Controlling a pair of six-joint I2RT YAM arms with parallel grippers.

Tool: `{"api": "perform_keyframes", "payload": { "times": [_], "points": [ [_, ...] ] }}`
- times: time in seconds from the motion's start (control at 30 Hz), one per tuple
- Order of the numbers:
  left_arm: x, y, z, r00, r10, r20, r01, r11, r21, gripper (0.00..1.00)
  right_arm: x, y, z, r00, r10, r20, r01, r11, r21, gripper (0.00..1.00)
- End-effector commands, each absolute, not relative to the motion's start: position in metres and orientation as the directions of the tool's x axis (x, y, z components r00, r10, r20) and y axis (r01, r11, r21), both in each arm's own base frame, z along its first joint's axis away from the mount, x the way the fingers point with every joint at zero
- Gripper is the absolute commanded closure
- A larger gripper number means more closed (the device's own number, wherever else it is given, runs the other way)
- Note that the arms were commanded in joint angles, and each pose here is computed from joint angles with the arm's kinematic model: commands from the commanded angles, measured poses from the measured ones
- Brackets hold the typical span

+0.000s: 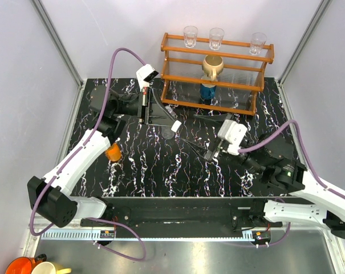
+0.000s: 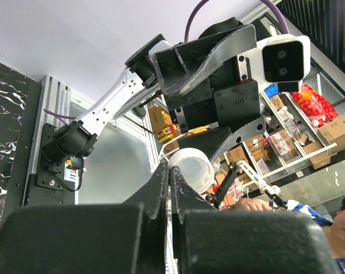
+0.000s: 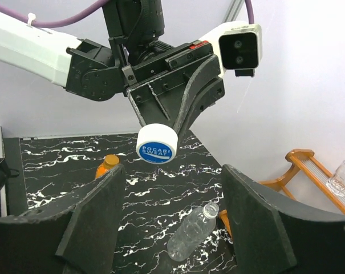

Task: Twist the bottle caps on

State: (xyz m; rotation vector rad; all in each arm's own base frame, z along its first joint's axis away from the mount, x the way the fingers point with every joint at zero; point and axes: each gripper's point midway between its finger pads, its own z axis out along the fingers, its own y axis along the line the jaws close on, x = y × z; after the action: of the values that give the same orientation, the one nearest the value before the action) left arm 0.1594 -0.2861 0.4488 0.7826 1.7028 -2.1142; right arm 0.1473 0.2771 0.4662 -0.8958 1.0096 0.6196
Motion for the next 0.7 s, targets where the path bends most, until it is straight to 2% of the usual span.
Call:
{"api": "perform_keyframes", "payload": {
  "times": [0.0,0.3,0.67],
  "points": [
    [0.153,-0.280,0.463,-0.772,0.051,-0.634,0.601,-0.267,-0.753,1.00,0.148,0.294,0.474,0.449,0.068,-0.891,-0.790,0.496,-0.361,0.28],
    [0.155,-0.279,0.465,-0.773,0.040,-0.633,0.603,-0.265,-0.752,1.00,0.151,0.304,0.478,0.464,0.100,-0.880,-0.780,0.517,-0.353,0.31],
    [0.156,-0.275,0.466,-0.783,0.019,-0.622,0.597,-0.261,-0.759,1.00,0.153,0.307,0.479,0.458,0.155,-0.875,-0.772,0.557,-0.306,0.42]
  ]
}}
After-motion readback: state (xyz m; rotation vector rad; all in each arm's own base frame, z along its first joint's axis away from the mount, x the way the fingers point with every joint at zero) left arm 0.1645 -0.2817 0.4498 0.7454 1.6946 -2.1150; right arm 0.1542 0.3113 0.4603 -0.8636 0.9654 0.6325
